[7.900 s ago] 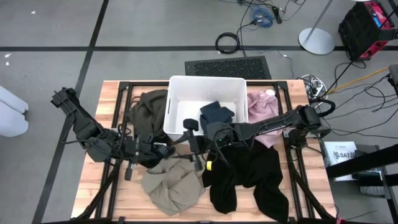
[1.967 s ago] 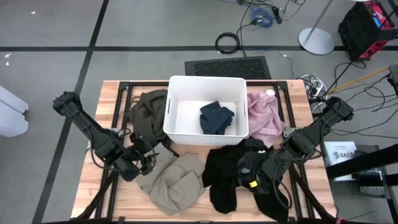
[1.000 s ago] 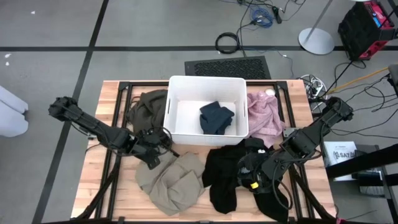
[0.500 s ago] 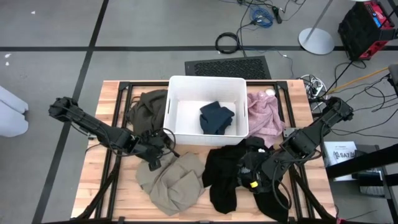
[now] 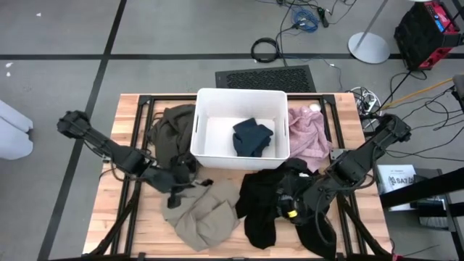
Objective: Sort clothes
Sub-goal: Fold the brown pants
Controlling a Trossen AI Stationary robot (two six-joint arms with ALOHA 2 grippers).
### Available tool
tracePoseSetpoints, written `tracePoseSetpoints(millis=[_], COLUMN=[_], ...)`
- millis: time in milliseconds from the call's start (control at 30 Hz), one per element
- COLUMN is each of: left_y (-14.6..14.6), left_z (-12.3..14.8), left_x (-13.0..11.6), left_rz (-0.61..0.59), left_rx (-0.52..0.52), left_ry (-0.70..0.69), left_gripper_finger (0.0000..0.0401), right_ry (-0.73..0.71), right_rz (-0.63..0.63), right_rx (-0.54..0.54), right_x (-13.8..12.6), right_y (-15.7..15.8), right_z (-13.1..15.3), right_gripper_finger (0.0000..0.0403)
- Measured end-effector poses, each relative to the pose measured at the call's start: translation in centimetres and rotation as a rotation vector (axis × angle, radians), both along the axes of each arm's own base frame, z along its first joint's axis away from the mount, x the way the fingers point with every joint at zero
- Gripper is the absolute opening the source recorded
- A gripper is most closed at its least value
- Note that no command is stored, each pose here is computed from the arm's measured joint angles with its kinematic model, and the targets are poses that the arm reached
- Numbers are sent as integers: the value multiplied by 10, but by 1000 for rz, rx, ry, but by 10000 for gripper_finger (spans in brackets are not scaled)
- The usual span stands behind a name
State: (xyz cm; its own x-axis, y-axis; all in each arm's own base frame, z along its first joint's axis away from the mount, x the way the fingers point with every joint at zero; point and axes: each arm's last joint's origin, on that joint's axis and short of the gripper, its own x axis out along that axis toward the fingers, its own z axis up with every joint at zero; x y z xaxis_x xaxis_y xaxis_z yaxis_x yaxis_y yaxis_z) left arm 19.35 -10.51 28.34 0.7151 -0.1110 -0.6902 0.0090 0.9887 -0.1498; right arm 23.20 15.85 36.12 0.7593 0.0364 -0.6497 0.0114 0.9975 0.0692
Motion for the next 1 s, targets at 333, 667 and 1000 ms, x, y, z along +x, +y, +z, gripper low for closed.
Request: tracePoseSetpoints(millis=[333, 667, 1000], left_y=[-25, -25, -27], left_z=[77, 104, 100], left_x=[-18, -33, -32], left_rz=[-230, -209, -202], left_rx=[27, 38, 52], left_ry=[-277, -384, -372], left_gripper_finger=[11, 11, 11], right_ry=[-155, -243, -8], right_rz=[80, 32, 42], right_rx=[-83, -37, 245], right_x=[40, 65, 52], right_y=[14, -3, -2], right_z=[-45, -70, -88], right_gripper_finger=[191, 191, 191])
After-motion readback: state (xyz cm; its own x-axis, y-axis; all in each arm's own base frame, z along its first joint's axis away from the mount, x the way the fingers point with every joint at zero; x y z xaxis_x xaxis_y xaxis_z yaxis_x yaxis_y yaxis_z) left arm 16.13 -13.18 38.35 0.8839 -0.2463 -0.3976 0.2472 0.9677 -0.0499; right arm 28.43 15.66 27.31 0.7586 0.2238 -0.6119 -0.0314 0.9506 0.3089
